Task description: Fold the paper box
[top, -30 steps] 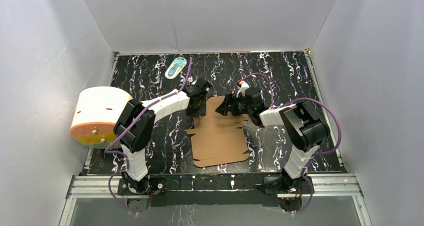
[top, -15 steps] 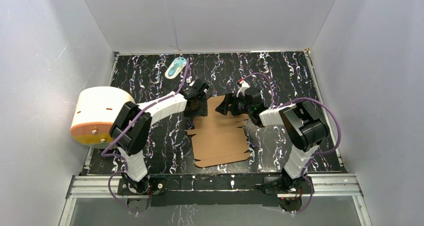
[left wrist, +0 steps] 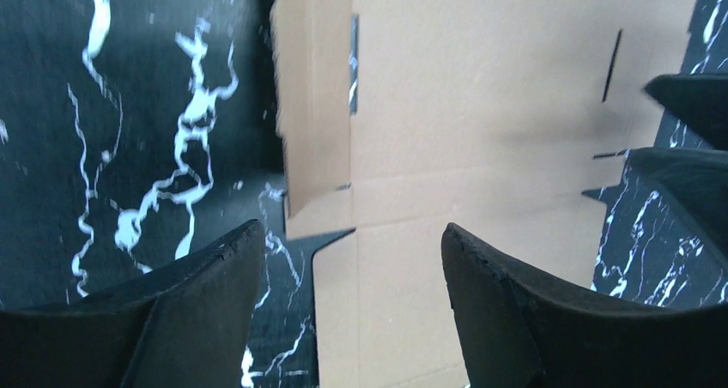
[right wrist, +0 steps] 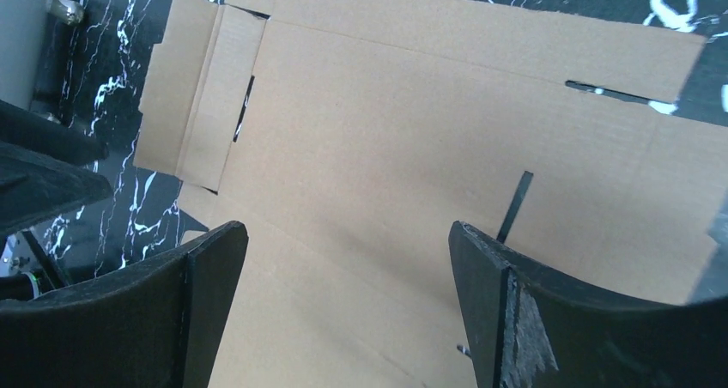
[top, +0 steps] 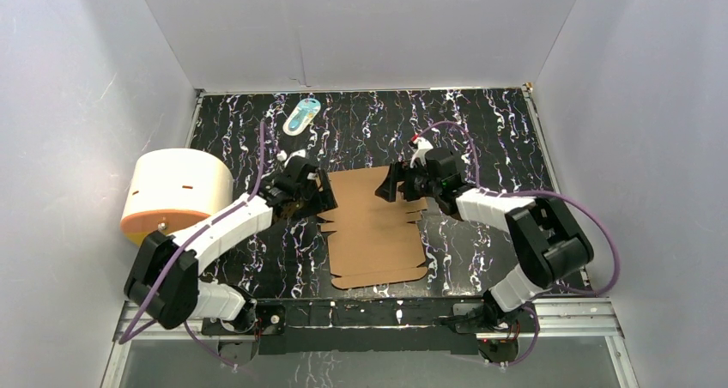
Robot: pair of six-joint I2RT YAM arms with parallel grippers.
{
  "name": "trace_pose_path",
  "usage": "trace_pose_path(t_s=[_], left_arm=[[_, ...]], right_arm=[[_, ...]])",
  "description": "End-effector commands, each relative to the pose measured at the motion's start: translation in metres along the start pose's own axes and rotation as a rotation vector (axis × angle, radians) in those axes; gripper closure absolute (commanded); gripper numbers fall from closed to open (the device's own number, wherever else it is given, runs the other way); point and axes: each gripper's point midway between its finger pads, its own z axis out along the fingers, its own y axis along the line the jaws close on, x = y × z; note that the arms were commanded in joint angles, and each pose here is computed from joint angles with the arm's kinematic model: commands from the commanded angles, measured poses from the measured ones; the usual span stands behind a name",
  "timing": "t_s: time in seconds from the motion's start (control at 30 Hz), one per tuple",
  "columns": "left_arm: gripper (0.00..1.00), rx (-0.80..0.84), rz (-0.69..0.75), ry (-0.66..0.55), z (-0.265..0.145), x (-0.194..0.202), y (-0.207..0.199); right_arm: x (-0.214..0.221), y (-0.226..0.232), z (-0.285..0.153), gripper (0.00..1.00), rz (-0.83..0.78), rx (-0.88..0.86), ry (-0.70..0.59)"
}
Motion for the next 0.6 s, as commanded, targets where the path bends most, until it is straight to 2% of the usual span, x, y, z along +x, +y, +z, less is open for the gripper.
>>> trace_pose_path(t_s=[0.0, 0.23, 0.57], left_arm=[[0.27, 0.078, -0.11, 0.018, -0.007, 0.016, 0.0], [0.27, 0.16, -0.209, 0.019, 0.005, 0.032, -0.002], [0.26, 0.17, -0.2, 0.094, 0.026, 0.047, -0.007]], right_arm=[[-0.001, -0.004, -0.023, 0.02, -0.055, 0.063, -0.026], [0.017, -0.023, -0.034, 0.01, -0.052, 0.137, -0.008], [0.043, -0.028, -0.029, 0.02, -0.013, 0.114, 0.043]])
